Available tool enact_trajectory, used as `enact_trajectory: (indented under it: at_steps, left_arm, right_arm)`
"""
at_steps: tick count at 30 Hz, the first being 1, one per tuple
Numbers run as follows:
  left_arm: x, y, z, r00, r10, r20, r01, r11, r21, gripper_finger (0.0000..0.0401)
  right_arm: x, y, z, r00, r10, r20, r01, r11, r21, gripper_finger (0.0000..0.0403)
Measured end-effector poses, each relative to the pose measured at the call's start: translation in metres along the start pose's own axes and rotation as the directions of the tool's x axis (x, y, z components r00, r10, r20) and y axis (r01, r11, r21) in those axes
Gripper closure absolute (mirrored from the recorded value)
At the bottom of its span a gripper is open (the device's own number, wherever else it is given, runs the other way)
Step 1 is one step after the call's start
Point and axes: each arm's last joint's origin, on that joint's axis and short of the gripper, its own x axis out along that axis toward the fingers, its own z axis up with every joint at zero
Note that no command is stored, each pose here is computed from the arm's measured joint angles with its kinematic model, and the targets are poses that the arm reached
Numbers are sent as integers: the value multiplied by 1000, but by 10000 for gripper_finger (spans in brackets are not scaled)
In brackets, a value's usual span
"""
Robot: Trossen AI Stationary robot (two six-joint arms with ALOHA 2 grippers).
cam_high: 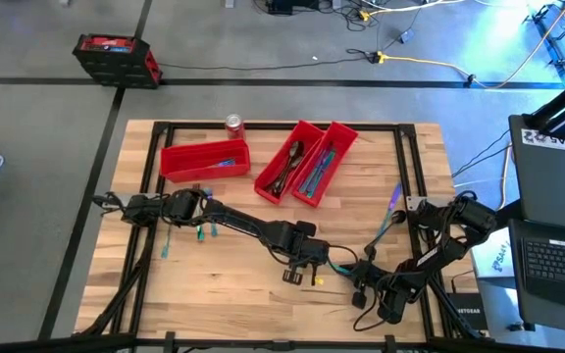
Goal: Sort silverware
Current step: Put the blue table knife into the right red bin
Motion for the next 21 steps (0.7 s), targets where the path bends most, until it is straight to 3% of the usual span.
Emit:
enact_trajectory:
  at_steps: [21]
  left_arm:
    - [0, -1, 0, 1000, 2, 0, -2, 1000, 31, 378]
  right_arm:
    - [0, 0, 0, 1000, 1, 1, -1, 1000, -2, 360]
